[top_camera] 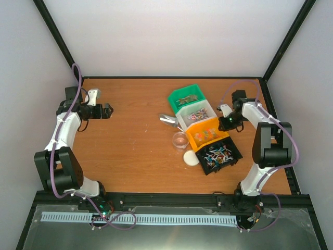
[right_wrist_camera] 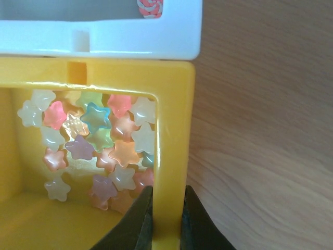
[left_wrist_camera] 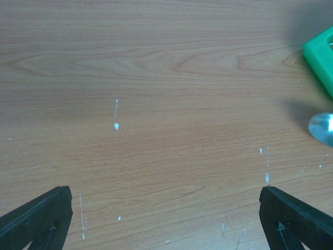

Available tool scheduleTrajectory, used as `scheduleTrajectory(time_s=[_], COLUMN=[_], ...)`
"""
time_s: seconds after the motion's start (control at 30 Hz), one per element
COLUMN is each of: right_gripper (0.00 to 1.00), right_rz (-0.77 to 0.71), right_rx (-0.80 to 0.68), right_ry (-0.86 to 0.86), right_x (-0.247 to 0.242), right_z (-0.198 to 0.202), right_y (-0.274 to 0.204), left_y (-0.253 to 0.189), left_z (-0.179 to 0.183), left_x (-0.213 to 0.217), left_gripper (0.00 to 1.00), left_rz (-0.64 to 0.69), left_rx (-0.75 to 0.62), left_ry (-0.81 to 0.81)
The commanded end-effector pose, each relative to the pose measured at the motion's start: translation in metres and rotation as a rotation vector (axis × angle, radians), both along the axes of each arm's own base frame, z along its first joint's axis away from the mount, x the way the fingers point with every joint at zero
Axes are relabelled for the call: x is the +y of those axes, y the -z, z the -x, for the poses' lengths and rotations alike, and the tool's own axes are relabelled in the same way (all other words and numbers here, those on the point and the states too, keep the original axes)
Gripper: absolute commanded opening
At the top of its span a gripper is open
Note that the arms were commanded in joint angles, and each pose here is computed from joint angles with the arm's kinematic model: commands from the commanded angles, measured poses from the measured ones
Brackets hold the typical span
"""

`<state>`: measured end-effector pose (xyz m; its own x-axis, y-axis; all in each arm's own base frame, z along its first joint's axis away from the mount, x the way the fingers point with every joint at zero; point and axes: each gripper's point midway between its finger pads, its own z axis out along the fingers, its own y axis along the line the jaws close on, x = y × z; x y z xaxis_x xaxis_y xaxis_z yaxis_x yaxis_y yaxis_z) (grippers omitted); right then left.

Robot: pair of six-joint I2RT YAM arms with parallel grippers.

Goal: Pack the candies

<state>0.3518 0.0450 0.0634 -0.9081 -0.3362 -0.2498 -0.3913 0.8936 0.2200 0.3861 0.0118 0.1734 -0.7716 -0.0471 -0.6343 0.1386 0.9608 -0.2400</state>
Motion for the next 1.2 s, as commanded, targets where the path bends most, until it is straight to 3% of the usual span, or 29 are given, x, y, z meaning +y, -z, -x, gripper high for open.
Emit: scheduleTrajectory(time_s=[0.0,0.3,0.53,0.67,0.77,0.83,0.87,1.0,1.17], right_gripper=[0.03,0.03,0.03,0.27,0.74,0.94,0.99,1.00,1.00], right_rz=[-0.072,-0.120,-0.125,-0.085,-0.068,-0.058,-0.060,-0.027,0.217], right_rx=[0.049,0.087,0.045,0.001,-0.092,-0.184,-0.227,-0.358,-0.491], right_ry=[-0.066,-0.157,-0.191,-0.258,-0.315,-0.345,-0.355,-0.425,-0.608], right_x=[0.056,0.132,0.151,0.143,0.137,0.136,0.138,0.155,0.208], right_z=[0.000,0.008,0.004,-0.001,-0.011,-0.020,-0.025,-0.044,-0.050], right_y=[0.021,0.028,0.021,0.005,-0.028,-0.053,-0.067,-0.107,-0.109], left_y=[-0.010,-0.009,-0.007,-0.006,-0.004,-0.004,-0.005,-0.004,0.000], left_z=[0.006,0.017,0.023,0.027,0.030,0.031,0.030,0.027,0.023], left_x=[-0.001,-0.006,-0.012,-0.014,-0.016,-0.018,-0.019,-0.019,-0.011], left_gripper=[1.00,1.00,1.00,1.00,1.00,1.00,1.00,1.00,1.00], left_rz=[0.001,-0.006,-0.005,-0.012,-0.008,0.009,0.022,0.065,0.099], left_rx=[-0.024,-0.027,-0.018,-0.008,0.005,0.010,0.013,0.035,0.070], left_ry=[-0.013,0.013,0.064,0.092,0.102,0.104,0.099,0.056,-0.019])
